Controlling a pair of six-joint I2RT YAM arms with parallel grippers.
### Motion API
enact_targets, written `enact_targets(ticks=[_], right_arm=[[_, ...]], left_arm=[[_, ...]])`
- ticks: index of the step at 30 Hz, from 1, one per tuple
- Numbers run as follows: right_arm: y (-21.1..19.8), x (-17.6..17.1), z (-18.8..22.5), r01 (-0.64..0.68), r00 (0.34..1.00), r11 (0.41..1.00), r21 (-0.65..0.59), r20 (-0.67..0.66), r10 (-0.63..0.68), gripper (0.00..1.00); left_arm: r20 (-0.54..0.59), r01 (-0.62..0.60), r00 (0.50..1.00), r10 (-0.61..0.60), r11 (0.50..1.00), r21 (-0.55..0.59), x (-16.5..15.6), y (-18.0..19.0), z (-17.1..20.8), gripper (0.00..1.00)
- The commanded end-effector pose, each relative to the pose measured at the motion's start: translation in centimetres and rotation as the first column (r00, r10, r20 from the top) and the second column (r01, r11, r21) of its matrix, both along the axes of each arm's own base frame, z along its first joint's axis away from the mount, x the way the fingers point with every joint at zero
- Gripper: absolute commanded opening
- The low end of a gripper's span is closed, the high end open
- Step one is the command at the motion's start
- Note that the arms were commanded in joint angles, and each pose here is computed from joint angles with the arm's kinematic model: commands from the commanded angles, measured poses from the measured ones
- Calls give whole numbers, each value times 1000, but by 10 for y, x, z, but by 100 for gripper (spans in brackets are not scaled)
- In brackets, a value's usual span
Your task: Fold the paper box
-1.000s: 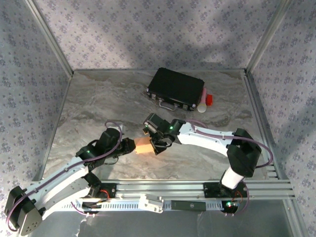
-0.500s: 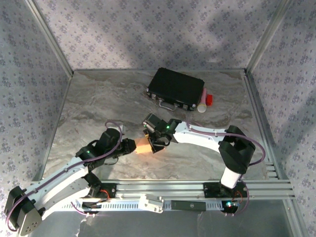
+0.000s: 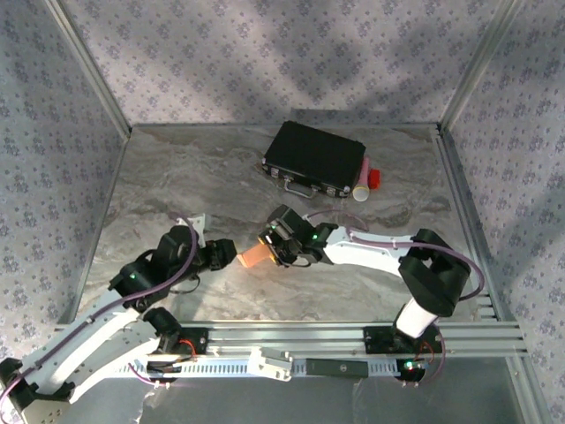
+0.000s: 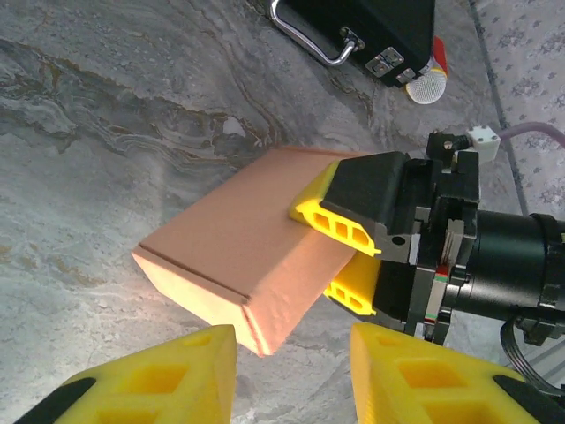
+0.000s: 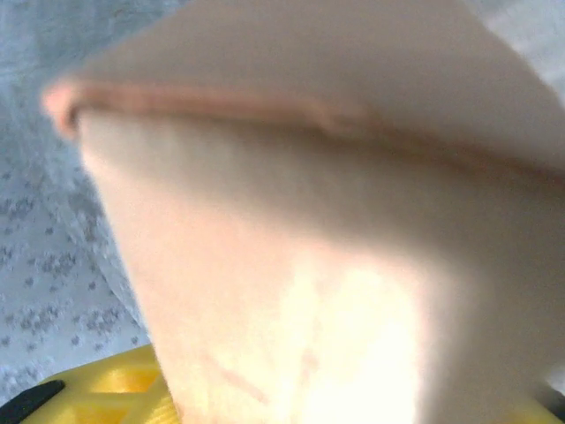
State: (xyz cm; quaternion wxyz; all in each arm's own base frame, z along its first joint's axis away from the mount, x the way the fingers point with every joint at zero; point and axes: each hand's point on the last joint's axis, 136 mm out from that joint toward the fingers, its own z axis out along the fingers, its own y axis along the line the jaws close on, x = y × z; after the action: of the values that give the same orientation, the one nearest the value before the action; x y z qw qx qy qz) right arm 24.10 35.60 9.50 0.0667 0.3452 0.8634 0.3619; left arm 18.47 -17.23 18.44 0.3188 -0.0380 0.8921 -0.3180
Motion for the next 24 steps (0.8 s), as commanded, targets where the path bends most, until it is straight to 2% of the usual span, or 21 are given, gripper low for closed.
enact_targets(ticks=[1, 3, 7, 10, 15, 16, 18, 20, 22, 24], right_arm=[[-4, 13, 6, -84, 970, 996, 34, 229, 74, 50], [-8, 16, 5, -93, 942, 987, 128, 331, 46, 55], [-14, 19, 1, -111, 918, 959, 260, 398, -2, 57], [-13, 13, -15, -91, 936, 965, 247, 351, -1, 61], [-20, 2, -30, -13, 951, 981, 192, 305, -47, 78], [-21, 1, -29, -4, 951, 983, 186, 306, -54, 85], [-27, -2, -28, 25, 953, 987, 157, 294, -71, 98], [-41, -7, -24, 51, 952, 995, 89, 296, -75, 99], [-67, -10, -13, 96, 948, 994, -45, 307, -78, 99], [-102, -10, 17, 148, 917, 967, -209, 396, -55, 99]], left_arm=[[24, 14, 1000, -15, 999, 29, -2, 3, 2, 38], [47, 14, 999, -15, 1000, 9, -2, 3, 4, 38], [78, 30, 997, -28, 999, -18, -1, 0, 8, 38], [81, 35, 996, -34, 999, -10, 0, -1, 9, 38], [82, 35, 996, -34, 999, -3, -1, 0, 9, 38], [81, 33, 996, -33, 999, -1, 0, 1, 8, 38], [80, 30, 996, -30, 1000, 4, 0, 2, 7, 39], [82, 24, 996, -24, 1000, 8, 1, 3, 8, 39], [84, 19, 996, -20, 1000, 12, 2, 4, 9, 41], [97, 10, 995, -11, 1000, 14, 5, 6, 13, 44]])
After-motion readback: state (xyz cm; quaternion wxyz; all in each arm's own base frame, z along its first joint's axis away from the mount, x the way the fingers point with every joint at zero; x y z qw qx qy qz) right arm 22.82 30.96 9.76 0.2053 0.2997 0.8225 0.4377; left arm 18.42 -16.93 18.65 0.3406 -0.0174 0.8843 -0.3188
